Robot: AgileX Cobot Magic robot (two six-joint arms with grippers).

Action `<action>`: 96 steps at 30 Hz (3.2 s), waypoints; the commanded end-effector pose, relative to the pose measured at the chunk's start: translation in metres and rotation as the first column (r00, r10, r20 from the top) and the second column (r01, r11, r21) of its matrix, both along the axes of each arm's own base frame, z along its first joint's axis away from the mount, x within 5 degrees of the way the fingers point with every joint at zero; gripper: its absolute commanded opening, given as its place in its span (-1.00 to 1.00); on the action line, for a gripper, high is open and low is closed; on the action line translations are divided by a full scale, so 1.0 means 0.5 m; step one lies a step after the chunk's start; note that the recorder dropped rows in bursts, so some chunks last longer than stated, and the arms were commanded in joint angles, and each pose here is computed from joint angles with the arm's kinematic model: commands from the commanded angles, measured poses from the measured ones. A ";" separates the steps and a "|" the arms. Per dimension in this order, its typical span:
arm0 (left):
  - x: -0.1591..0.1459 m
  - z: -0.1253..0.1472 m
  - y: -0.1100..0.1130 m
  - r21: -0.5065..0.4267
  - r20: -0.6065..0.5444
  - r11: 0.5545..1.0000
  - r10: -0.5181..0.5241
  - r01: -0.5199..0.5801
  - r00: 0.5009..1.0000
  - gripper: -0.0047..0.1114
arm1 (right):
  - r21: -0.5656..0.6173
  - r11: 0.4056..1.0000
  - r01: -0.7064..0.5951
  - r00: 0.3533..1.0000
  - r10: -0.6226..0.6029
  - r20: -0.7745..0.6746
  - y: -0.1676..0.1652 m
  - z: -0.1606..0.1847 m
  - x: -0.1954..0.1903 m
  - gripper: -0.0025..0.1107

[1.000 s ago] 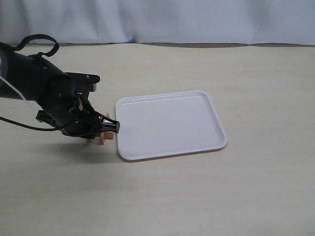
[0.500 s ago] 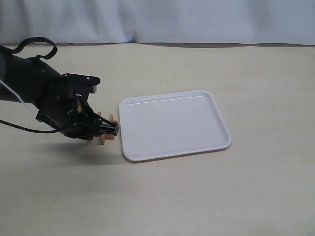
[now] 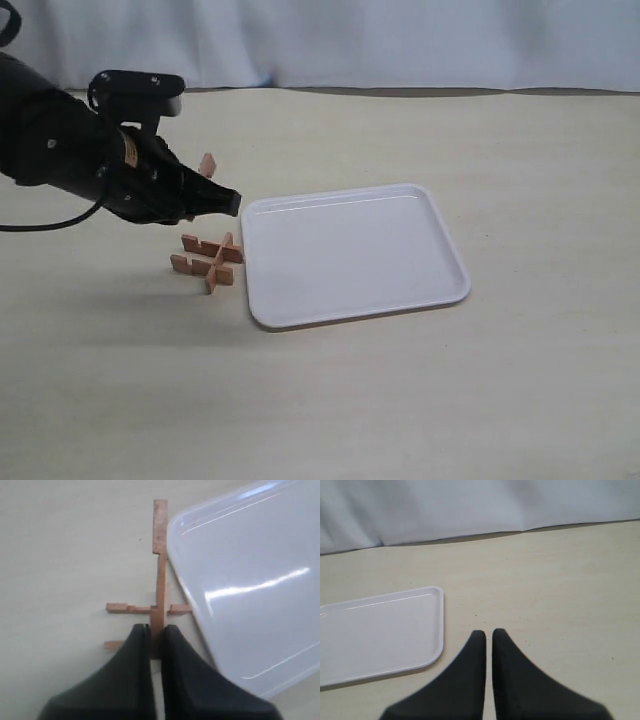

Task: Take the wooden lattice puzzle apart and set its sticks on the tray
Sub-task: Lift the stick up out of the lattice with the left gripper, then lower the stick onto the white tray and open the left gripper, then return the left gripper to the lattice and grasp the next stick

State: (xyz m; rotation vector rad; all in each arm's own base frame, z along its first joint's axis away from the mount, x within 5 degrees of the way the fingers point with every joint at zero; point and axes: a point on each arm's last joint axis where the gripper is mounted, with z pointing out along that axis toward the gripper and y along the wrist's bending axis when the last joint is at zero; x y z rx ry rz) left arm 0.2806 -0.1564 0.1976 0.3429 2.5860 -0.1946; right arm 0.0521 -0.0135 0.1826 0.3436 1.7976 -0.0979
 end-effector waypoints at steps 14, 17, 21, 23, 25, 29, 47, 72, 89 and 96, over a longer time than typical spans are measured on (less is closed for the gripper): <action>0.039 -0.106 -0.268 0.026 -0.105 0.945 -0.323 0.327 0.941 -0.92 | -0.011 1.000 -0.002 1.000 0.002 0.001 0.000 -0.001 -0.001 -0.88; 0.050 -0.108 -0.278 0.022 -0.096 0.945 -0.324 0.327 0.941 -0.73 | -0.011 1.000 -0.002 1.000 0.002 0.001 0.000 -0.001 -0.001 -0.88; 0.050 -0.096 -0.276 0.035 -0.093 0.941 -0.331 0.335 0.939 -0.01 | -0.011 1.000 -0.002 1.000 0.002 0.001 0.000 -0.001 -0.001 -0.88; 0.048 -0.055 -0.270 0.064 -0.094 0.934 -0.344 0.350 0.934 0.08 | -0.011 1.000 -0.002 1.000 0.002 0.001 0.000 -0.001 -0.001 -0.88; 0.043 -0.002 -0.252 0.142 -0.108 0.917 -0.359 0.372 0.927 0.08 | -0.011 1.000 -0.002 1.000 0.002 0.001 0.000 -0.001 -0.001 -0.88; 0.036 0.068 -0.176 0.289 -0.171 0.899 -0.291 0.330 0.941 0.08 | -0.011 1.000 -0.002 1.000 0.002 0.001 0.000 -0.001 -0.001 -0.88; -0.040 -0.101 -0.034 0.040 -0.072 0.995 -0.086 0.089 0.994 0.02 | -0.011 1.000 -0.002 1.000 0.002 0.001 0.000 -0.001 -0.001 -0.88; -0.017 -0.175 -0.024 0.053 -0.104 0.996 -0.067 0.072 0.992 -0.25 | -0.011 1.000 -0.002 1.000 0.002 0.001 0.000 -0.001 -0.001 -0.88; -0.011 -0.174 -0.018 0.046 -0.094 0.997 -0.057 0.062 0.994 -0.62 | -0.011 1.000 -0.002 1.000 0.002 0.001 0.000 -0.001 -0.001 -0.88; -0.011 -0.174 -0.018 0.049 -0.093 0.996 -0.063 0.068 0.994 -0.82 | -0.011 1.000 -0.002 1.000 0.002 0.001 0.000 -0.001 -0.001 -0.88</action>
